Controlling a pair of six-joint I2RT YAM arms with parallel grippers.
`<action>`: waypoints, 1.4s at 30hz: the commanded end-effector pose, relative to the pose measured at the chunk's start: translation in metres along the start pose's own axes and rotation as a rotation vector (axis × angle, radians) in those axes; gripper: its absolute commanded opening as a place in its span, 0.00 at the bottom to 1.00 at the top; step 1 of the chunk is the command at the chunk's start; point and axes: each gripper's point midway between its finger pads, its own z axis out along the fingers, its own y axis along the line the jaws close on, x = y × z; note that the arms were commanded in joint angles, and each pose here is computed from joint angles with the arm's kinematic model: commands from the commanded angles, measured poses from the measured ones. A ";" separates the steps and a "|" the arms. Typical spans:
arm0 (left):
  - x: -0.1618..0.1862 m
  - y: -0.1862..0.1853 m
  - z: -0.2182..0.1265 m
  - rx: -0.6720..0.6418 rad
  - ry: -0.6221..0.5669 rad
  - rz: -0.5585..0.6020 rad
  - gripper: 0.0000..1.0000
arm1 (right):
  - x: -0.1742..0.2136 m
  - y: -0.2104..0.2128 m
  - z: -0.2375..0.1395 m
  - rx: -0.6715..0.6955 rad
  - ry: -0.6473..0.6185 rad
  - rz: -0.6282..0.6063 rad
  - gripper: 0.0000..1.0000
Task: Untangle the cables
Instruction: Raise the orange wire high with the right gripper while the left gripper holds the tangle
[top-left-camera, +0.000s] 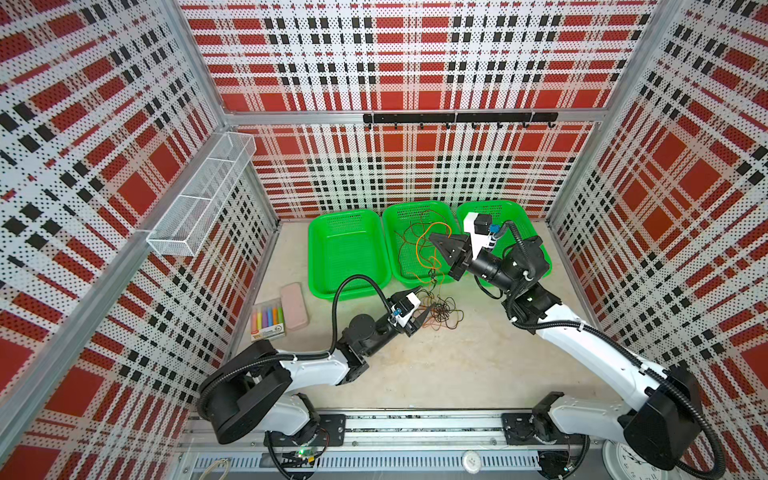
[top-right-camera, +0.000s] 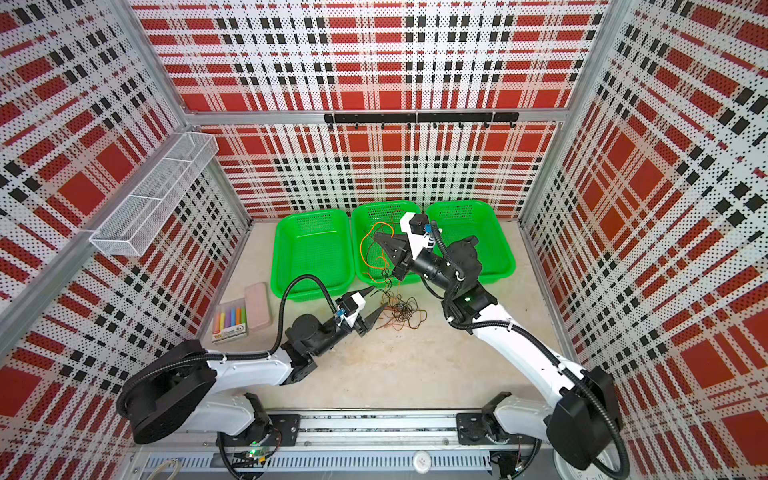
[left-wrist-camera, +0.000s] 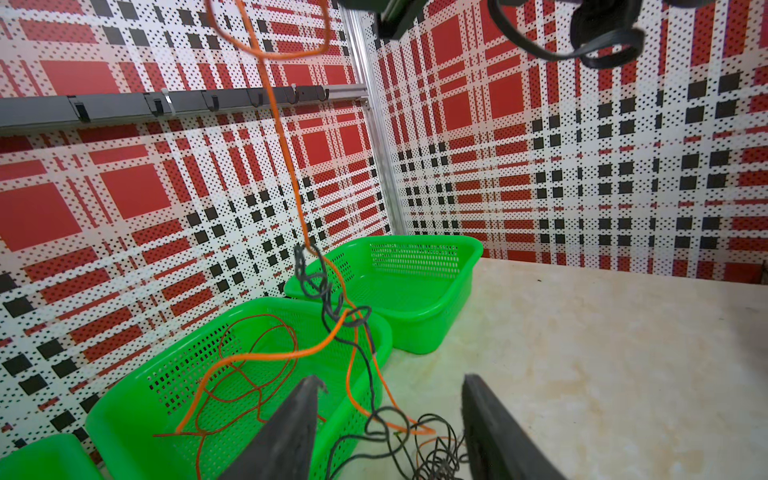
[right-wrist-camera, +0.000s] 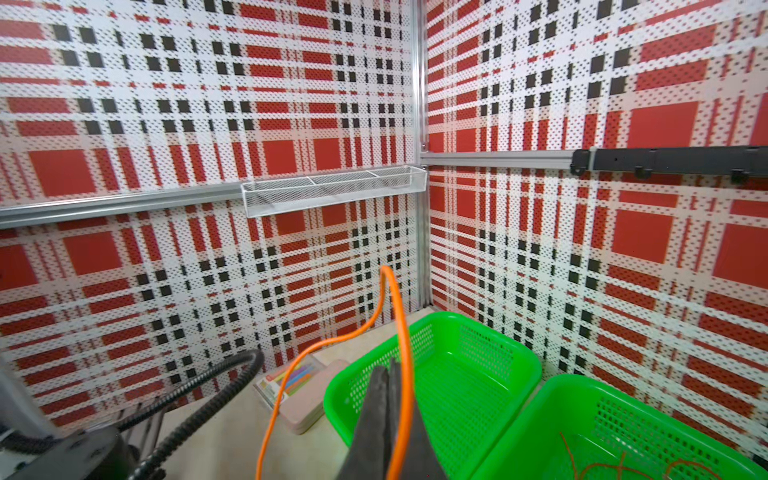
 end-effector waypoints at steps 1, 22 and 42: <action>-0.006 0.006 -0.005 -0.034 -0.056 -0.034 0.60 | -0.001 -0.005 -0.007 0.037 -0.005 -0.024 0.00; 0.047 -0.001 0.014 -0.027 0.031 -0.048 0.55 | 0.012 -0.006 -0.014 0.051 0.020 0.004 0.00; 0.082 0.000 0.029 0.029 0.166 0.133 0.49 | 0.016 0.009 -0.016 -0.030 0.059 -0.039 0.00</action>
